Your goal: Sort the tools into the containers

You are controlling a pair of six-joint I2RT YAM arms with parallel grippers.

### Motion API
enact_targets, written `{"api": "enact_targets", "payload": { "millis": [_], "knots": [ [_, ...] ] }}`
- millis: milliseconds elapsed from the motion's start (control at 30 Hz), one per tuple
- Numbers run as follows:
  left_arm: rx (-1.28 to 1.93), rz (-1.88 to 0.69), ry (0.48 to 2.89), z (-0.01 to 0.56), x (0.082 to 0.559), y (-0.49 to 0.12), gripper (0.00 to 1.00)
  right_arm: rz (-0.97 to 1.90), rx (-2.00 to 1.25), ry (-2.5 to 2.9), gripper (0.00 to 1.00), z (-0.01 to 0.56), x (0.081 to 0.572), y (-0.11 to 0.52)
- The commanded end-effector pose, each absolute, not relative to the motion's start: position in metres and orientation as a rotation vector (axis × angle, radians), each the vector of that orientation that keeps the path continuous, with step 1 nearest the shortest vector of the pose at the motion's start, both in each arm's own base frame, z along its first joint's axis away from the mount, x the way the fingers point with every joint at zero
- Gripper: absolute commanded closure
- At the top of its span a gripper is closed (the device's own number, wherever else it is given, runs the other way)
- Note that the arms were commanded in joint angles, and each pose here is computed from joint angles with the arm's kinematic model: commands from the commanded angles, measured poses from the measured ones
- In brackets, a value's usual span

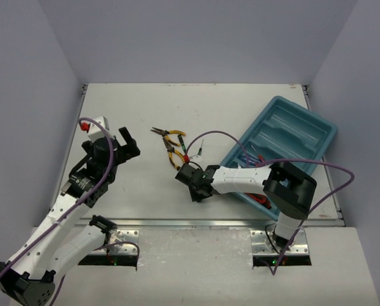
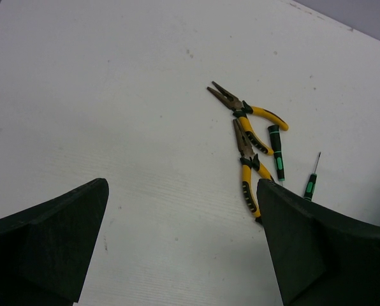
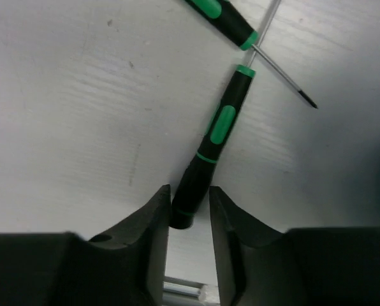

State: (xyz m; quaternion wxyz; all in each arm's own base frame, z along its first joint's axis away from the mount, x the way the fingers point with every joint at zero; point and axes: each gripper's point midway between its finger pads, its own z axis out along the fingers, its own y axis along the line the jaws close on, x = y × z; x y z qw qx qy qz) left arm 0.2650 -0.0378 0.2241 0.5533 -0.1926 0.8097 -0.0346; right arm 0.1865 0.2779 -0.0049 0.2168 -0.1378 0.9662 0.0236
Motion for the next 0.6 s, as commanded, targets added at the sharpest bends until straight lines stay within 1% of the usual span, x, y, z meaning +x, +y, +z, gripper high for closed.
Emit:
{"api": "enact_targets", "payload": {
  "millis": [0, 33, 133, 200, 333, 400, 567],
  "knots": [
    [-0.436, -0.117, 1.876, 0.234, 0.268, -0.042, 0.00, 0.071, -0.300, 2.635, 0.88, -0.012, 0.198, 0.287],
    [-0.433, -0.118, 1.876, 0.234, 0.267, -0.042, 0.00, 0.066, -0.303, 2.635, 0.93, -0.014, 0.198, 0.287],
    [-0.432, -0.119, 1.877, 0.234, 0.267, -0.043, 0.00, 0.069, -0.312, 2.638, 0.90, -0.013, 0.199, 0.291],
    [-0.429, -0.124, 1.877, 0.235, 0.267, -0.044, 0.00, 0.072, -0.314, 2.630, 0.90, -0.009, 0.201, 0.292],
    [-0.428, -0.122, 1.878, 0.234, 0.267, -0.044, 0.00, 0.047, -0.313, 2.575, 0.96, 0.006, 0.211, 0.290],
    [-0.427, -0.122, 1.879, 0.234, 0.267, -0.044, 0.00, 0.034, -0.317, 2.528, 1.00, 0.018, 0.220, 0.290],
    [-0.429, -0.118, 1.880, 0.234, 0.267, -0.043, 0.00, 0.057, -0.317, 2.458, 1.00, 0.052, 0.235, 0.293]
  ]
}}
